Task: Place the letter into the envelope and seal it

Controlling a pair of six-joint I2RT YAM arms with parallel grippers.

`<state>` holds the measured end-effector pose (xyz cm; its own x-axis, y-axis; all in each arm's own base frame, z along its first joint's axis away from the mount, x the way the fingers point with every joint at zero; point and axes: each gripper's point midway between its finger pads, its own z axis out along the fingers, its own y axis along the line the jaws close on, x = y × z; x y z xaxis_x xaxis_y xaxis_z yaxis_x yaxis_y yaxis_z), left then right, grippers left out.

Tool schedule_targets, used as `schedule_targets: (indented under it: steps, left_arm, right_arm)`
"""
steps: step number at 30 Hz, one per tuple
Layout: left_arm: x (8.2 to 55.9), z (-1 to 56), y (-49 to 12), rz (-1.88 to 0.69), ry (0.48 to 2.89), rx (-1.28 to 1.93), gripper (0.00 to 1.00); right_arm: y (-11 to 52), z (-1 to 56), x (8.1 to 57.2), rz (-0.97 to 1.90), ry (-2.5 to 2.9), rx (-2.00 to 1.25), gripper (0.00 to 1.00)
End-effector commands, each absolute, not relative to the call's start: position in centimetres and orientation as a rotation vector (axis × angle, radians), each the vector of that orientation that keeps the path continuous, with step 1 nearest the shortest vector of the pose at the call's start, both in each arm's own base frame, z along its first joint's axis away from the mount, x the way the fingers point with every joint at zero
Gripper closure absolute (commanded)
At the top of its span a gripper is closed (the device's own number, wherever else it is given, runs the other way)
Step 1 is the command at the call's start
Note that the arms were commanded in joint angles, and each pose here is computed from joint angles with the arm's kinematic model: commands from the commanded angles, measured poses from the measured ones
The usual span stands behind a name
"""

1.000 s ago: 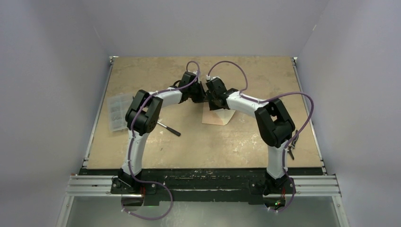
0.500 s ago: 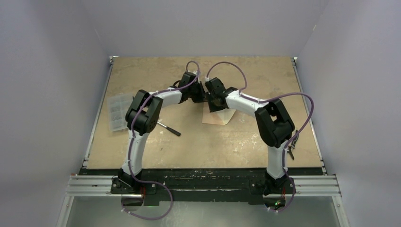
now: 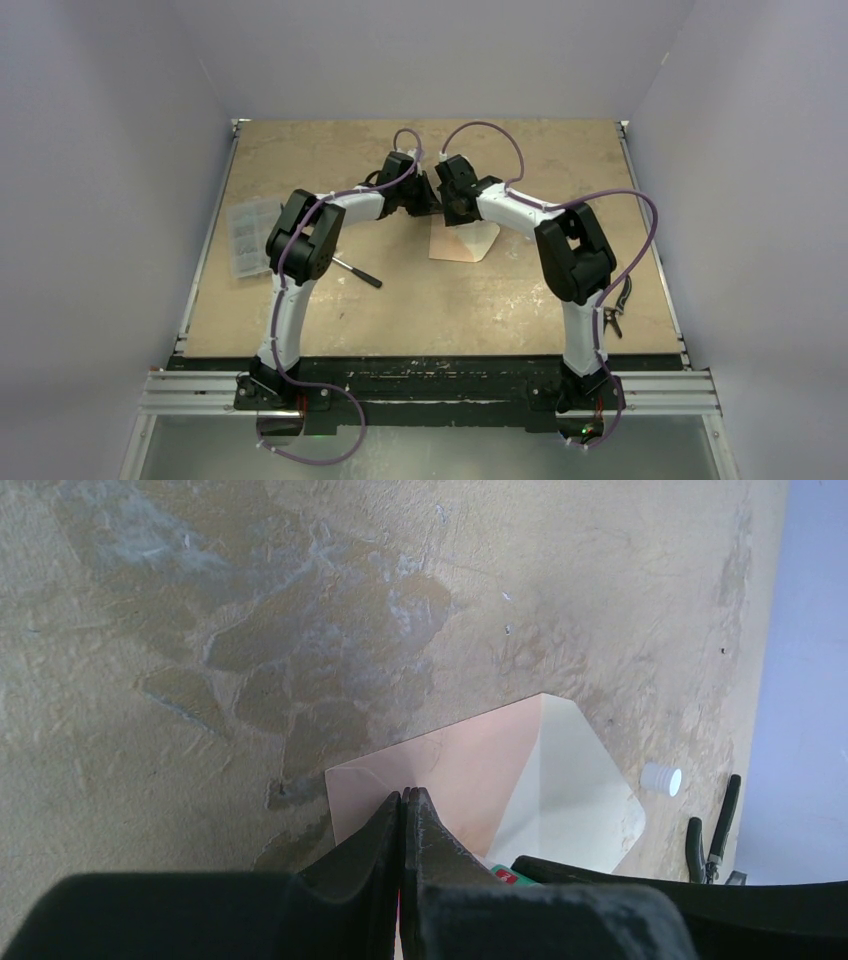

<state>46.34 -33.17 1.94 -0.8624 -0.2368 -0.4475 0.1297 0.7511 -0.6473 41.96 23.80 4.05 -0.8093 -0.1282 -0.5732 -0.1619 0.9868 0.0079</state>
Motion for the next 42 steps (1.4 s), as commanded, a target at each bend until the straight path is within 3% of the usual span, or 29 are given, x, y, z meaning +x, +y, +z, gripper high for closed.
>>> schedule_targets:
  steps: [1, 11, 19, 31, 42]
  left_arm:
    - [41.9, -7.5, -28.8, -0.693, 2.717, -0.169, 1.00]
    - [41.9, -8.2, -28.8, -0.691, 2.732, -0.230, 1.00]
    - [41.9, -8.3, -28.7, -0.697, 2.736, -0.238, 1.00]
    - [41.6, -8.3, -28.9, -0.720, 2.742, -0.204, 1.00]
    - [41.5, -8.2, -29.1, -0.741, 2.739, -0.205, 1.00]
  right_arm:
    - [23.4, 2.4, 40.1, 0.069, 2.592, -0.306, 1.00]
    - [24.6, 1.8, 35.3, 0.155, 2.705, -0.477, 1.00]
    - [23.4, 1.1, 34.3, 0.096, 2.752, -0.449, 1.00]
    - [20.8, 2.3, 40.9, -0.129, 2.560, -0.210, 1.00]
    - [23.6, 4.0, 41.9, 0.036, 2.485, -0.311, 1.00]
